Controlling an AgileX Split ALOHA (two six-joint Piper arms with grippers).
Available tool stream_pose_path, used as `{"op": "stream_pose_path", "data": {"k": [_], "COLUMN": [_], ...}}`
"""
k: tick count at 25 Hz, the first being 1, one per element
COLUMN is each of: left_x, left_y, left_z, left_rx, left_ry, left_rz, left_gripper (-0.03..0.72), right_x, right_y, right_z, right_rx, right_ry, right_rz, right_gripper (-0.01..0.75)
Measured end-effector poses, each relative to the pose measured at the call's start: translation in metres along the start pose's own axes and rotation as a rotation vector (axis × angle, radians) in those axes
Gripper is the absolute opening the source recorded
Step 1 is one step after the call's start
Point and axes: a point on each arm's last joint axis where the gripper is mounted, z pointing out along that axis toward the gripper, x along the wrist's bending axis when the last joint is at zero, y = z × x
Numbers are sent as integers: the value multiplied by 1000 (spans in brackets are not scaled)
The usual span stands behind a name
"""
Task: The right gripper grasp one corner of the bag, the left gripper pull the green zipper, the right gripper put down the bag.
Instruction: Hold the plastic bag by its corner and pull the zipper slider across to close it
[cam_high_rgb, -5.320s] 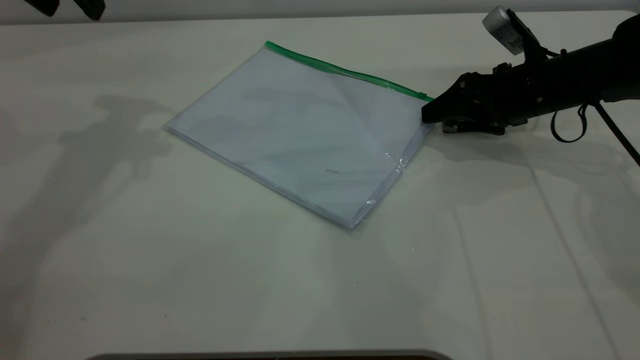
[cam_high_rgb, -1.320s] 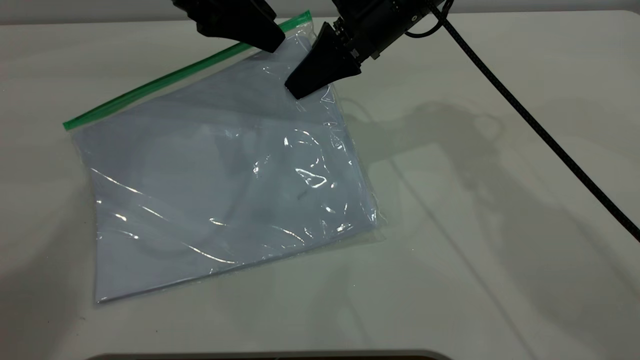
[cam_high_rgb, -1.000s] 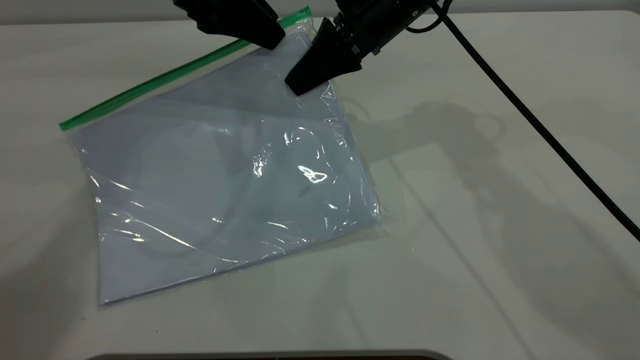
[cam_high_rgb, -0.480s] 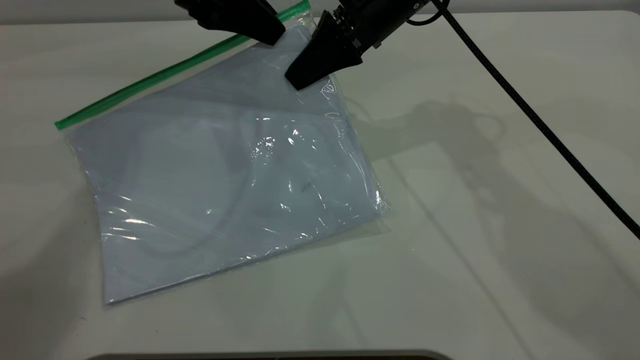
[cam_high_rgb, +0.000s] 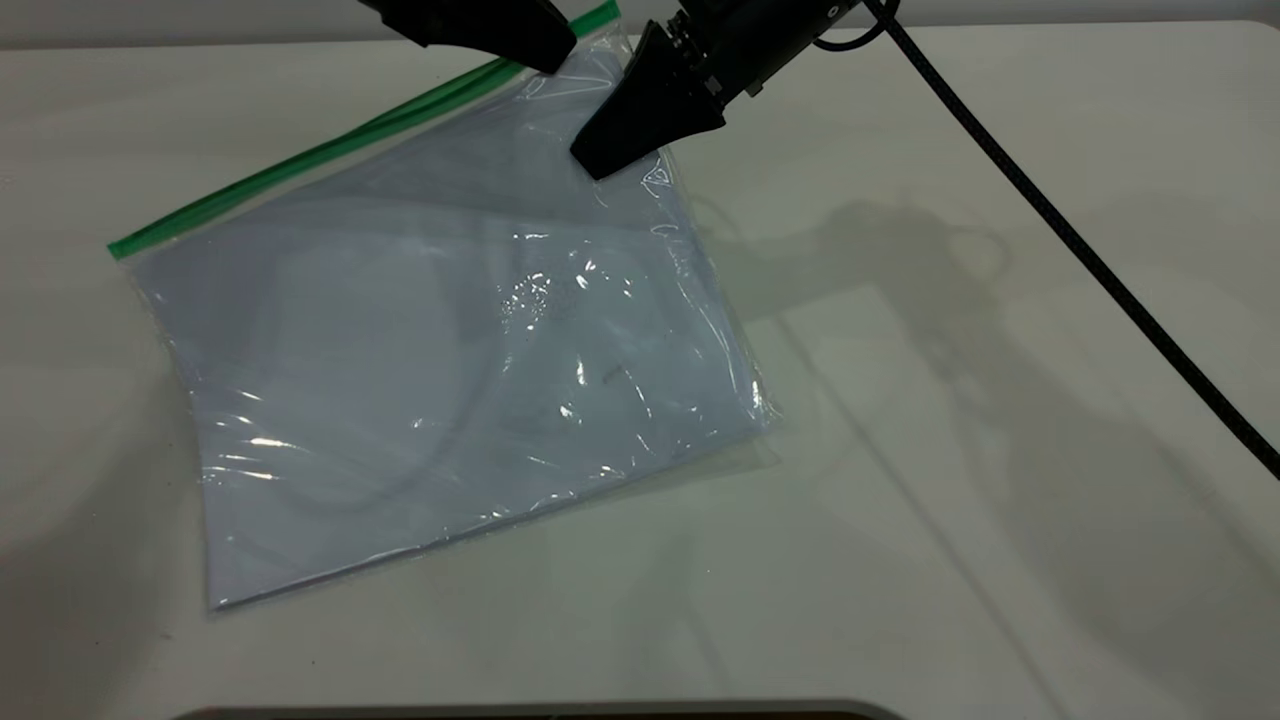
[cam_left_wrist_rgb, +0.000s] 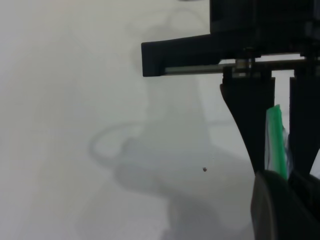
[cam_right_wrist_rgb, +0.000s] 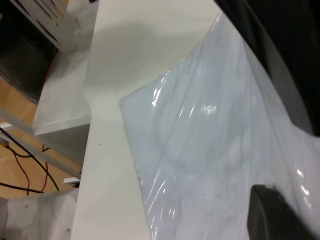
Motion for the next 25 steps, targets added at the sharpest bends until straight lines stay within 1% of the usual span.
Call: {"op": "stream_pose_path", "data": {"k": [8, 13, 21, 25], "left_x": [0, 0, 6, 6], "left_y": [0, -1, 2, 1], "left_z": [0, 0, 0, 0], "left_rx": [0, 6, 13, 18], "left_ry": [-3, -7, 57, 64], "left_rz": [-1, 3, 0, 3], "left_gripper": [49, 48, 48, 48], "right_x": [-1, -6, -16, -17], "right_y": [-1, -3, -10, -9], "right_z": [-2, -11, -33, -35], "right_rx": [-3, -37, -105, -119], "right_ry": [-1, -17, -43, -45], "right_rz": [26, 56, 121, 130], "right_gripper": [34, 34, 34, 34]}}
